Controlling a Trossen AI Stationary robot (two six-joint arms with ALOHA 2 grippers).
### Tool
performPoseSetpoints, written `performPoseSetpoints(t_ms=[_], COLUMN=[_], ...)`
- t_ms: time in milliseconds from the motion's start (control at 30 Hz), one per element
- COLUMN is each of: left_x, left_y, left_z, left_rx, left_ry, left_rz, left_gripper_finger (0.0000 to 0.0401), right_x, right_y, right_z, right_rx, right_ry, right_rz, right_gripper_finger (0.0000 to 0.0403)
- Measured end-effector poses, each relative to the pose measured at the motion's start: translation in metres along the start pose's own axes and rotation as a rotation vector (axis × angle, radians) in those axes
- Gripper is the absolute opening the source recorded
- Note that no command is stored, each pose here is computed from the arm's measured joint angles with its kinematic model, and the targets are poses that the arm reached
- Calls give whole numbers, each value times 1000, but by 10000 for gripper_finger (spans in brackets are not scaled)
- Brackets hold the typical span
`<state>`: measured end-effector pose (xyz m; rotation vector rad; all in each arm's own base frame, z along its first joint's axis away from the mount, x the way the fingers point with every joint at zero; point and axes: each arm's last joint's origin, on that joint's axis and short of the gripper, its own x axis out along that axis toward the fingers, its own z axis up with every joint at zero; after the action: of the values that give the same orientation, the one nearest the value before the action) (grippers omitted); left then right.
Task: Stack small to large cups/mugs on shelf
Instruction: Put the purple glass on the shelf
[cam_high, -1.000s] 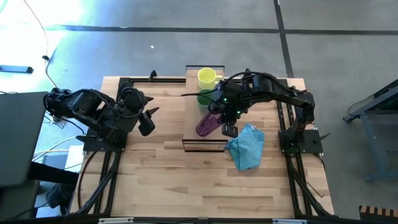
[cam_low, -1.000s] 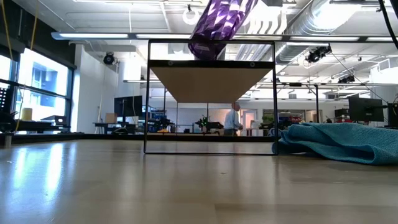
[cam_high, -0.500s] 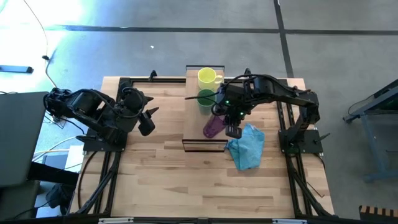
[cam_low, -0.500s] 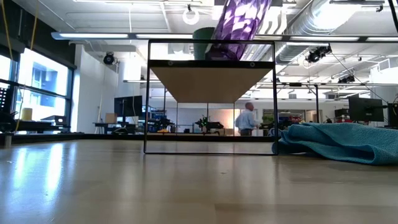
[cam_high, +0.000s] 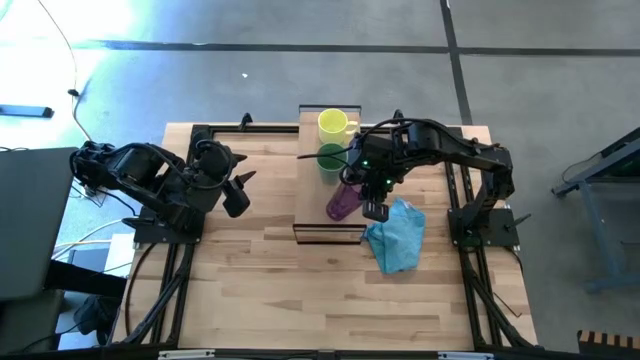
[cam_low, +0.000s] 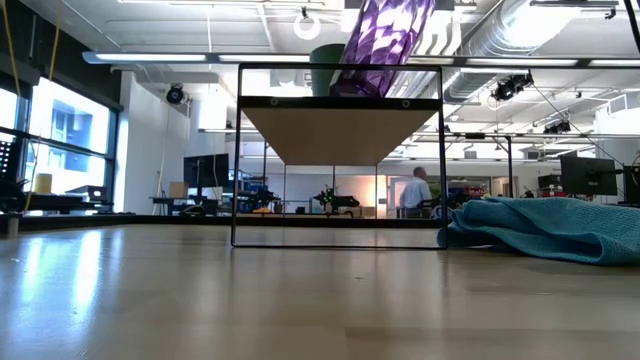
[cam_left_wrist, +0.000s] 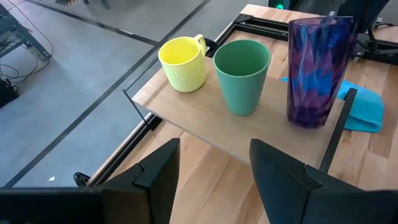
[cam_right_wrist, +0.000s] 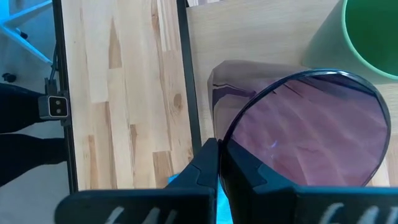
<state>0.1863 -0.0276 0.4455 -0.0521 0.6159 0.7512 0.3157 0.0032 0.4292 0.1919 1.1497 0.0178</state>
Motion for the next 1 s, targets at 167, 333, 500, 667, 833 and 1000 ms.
performPoseSetpoints(t_ms=[167, 333, 500, 667, 833, 1000], left_x=[0, 0, 0, 0, 0, 0], left_y=[0, 0, 0, 0, 0, 0], left_z=[0, 0, 0, 0, 0, 0], left_rx=[-6, -9, -9, -8, -8, -8], left_ry=[-1, -1, -3, -3, -3, -3], left_rz=[-1, 0, 2, 3, 3, 3], left_gripper_finger=[184, 184, 184, 184, 184, 184], right_x=[0, 0, 0, 0, 0, 0], right_y=[0, 0, 0, 0, 0, 0], right_z=[0, 0, 0, 0, 0, 0], right_rx=[-8, -14, -18, -26, -37, -51], right_ry=[0, 0, -1, -1, -2, -2], right_rz=[3, 9, 11, 10, -5, -12], right_gripper_finger=[1, 21, 46, 50, 32, 4])
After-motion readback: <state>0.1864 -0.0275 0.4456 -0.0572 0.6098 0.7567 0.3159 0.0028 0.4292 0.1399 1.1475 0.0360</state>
